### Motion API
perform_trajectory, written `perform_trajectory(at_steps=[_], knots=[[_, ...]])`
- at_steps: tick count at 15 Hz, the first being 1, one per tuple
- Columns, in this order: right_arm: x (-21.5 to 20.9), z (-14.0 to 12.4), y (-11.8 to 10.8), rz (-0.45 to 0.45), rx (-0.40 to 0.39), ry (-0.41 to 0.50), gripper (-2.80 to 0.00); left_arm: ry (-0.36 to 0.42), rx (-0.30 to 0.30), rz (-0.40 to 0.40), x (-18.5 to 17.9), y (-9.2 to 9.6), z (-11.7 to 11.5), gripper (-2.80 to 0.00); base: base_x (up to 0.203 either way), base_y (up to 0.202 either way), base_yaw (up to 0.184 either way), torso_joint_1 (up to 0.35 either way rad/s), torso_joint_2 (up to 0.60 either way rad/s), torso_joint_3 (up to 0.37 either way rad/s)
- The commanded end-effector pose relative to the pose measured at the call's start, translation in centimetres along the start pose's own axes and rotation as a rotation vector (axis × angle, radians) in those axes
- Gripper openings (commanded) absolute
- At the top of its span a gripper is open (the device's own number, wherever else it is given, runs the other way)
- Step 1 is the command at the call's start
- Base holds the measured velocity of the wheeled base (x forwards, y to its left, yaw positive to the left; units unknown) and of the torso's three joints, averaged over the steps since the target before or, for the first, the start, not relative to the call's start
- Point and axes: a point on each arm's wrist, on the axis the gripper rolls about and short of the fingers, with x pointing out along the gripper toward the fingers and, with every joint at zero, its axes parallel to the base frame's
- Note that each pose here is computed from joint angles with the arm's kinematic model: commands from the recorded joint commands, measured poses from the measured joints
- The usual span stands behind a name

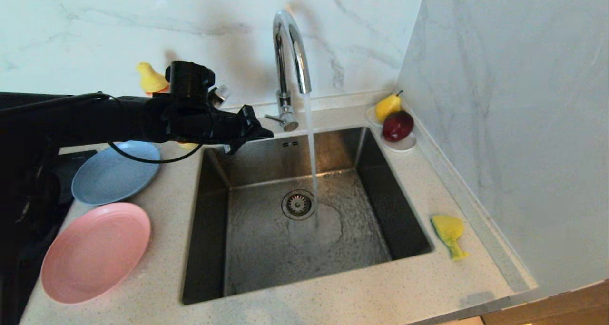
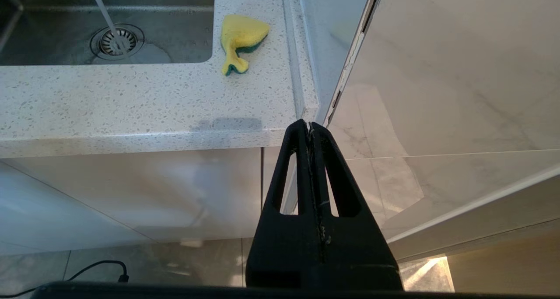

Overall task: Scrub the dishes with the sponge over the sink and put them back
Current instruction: Turn off the faucet

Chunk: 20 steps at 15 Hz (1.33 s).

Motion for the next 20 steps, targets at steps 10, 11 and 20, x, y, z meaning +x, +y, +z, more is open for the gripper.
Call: perform_trajectory(at_steps=[10, 11, 20], knots=[[0.0, 0.0, 0.0, 0.0, -0.001, 0.0, -2.8, -0.158, 0.005, -0.092, 4.0, 2.0, 1.1, -2.8, 0.0, 0.0, 0.0, 0.0, 0.0, 0.0], [0.0, 0.0, 0.0, 0.0, -0.001, 0.0, -2.8, -0.17, 0.007, -0.09, 4.2, 2.2, 1.2, -2.8, 0.0, 0.0, 0.0, 0.0, 0.0, 0.0], [0.0, 0.0, 0.0, 0.002, -0.001, -0.001, -2.8, -0.274, 0.034, -0.078, 4.2, 2.0, 1.8, -2.8, 0.0, 0.0, 0.0, 0.0, 0.0, 0.0]])
